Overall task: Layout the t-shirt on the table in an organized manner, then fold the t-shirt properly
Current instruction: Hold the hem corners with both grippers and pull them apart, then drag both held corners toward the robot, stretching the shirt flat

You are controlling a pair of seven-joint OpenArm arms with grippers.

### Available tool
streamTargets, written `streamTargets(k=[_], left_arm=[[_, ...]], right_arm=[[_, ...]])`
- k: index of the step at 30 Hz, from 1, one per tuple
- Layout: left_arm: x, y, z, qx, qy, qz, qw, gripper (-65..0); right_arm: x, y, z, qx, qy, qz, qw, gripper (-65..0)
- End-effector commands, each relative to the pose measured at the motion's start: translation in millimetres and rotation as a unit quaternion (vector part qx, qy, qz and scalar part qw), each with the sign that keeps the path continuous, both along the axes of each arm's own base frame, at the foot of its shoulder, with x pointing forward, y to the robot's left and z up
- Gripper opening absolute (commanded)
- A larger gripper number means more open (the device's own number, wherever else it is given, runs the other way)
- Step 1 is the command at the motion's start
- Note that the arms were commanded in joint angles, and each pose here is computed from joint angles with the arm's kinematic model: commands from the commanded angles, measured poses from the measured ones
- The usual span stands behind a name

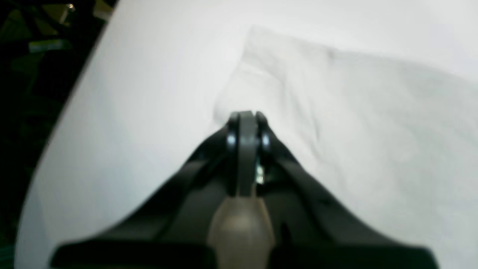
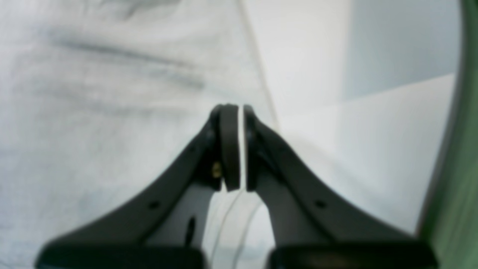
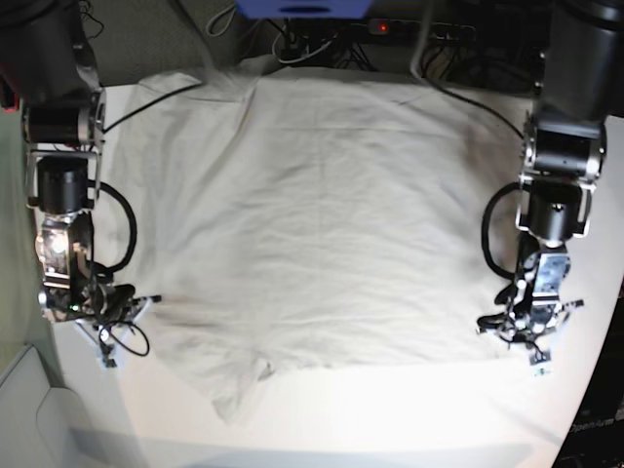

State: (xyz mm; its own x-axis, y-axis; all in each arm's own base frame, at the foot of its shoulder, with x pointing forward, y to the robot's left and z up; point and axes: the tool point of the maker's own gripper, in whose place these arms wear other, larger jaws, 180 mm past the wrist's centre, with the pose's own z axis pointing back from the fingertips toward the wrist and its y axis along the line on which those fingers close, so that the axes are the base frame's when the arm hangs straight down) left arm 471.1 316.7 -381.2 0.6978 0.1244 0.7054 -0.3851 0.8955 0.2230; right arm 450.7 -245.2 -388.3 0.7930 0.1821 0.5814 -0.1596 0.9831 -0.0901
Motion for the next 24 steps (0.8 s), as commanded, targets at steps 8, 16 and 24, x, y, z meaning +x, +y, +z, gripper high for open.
streamTargets(k=[8, 16, 24], left_arm=[[-32, 12, -15, -0.016, -0.009, 0.022, 1.0, -65.0], [-46, 21, -34, 0.001, -0.005, 0.024, 1.0, -65.0], [-50, 24, -55, 0.019, -0.004, 0.026, 0.999, -65.0]], right_arm=[[-17, -3, -17, 0.0, -0.005, 0.014, 0.9999, -61.8], [-22, -2, -28, 0.008, -0.031, 0.013, 0.9994, -61.8], [-12, -33, -48, 0.034, -0.038, -0.037, 0.998, -61.5]])
